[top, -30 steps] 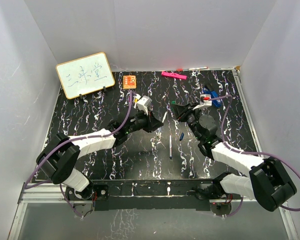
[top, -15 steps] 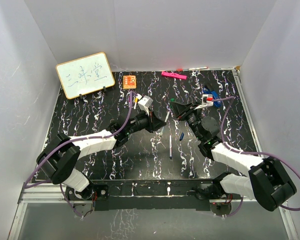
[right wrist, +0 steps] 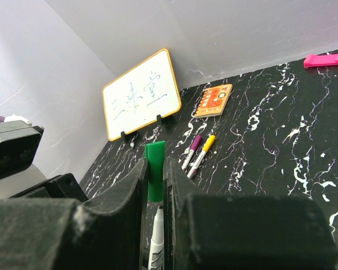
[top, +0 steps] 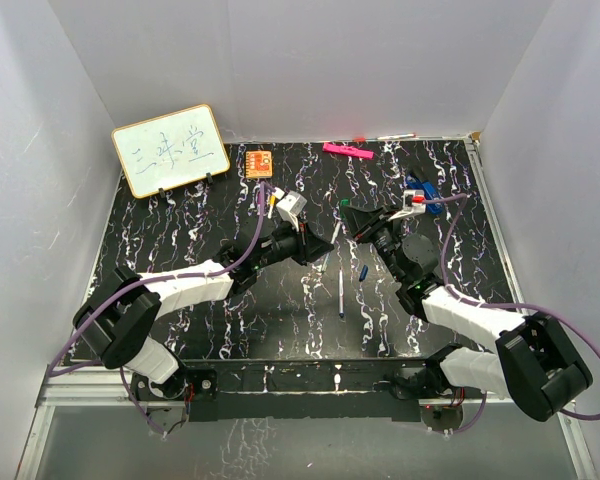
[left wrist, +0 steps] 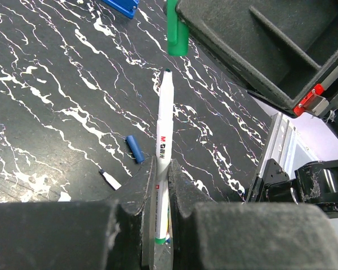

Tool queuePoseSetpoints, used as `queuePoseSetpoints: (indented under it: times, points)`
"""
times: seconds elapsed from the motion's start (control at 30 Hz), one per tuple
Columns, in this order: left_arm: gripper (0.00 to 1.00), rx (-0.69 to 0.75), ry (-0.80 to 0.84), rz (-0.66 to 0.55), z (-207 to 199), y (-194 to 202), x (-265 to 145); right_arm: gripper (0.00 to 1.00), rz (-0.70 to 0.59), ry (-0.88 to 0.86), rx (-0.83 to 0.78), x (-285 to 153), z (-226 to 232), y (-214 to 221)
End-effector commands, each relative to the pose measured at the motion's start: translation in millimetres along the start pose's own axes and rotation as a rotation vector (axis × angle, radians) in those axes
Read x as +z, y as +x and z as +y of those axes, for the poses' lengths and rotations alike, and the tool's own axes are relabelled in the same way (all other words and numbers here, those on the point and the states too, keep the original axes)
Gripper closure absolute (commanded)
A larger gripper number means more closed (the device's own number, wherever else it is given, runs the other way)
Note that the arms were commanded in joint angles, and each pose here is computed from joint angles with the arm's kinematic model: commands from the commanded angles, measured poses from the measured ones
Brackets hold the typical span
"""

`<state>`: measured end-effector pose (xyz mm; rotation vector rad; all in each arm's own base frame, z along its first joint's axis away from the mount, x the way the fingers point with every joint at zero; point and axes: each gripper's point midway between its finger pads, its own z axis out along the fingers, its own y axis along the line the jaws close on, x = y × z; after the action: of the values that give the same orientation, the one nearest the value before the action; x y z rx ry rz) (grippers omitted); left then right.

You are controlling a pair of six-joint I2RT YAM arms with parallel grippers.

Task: Insert the pens into the pen caps

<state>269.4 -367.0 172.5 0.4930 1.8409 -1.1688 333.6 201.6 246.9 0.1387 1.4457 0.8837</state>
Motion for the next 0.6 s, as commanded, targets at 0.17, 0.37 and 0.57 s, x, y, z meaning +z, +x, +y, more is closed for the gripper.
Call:
queuePoseSetpoints:
  times: [0.17,0.37,0.57]
  points:
    - [1.0,0.04,0.046,-0.079,-17.8,-25.4,-4.5,1.0,-0.047,-0.042,0.002,1.3,9.9,-11.1]
    - [1.0,0.034,0.035,-0.087,-15.3,-25.6,-4.8,1.0,-0.038,-0.043,0.001,1.1,9.2,-8.4]
    - [1.0,0.028,0.032,-0.093,-15.2,-26.0,-4.8,1.0,-0.024,-0.046,0.003,1.0,9.7,-5.1]
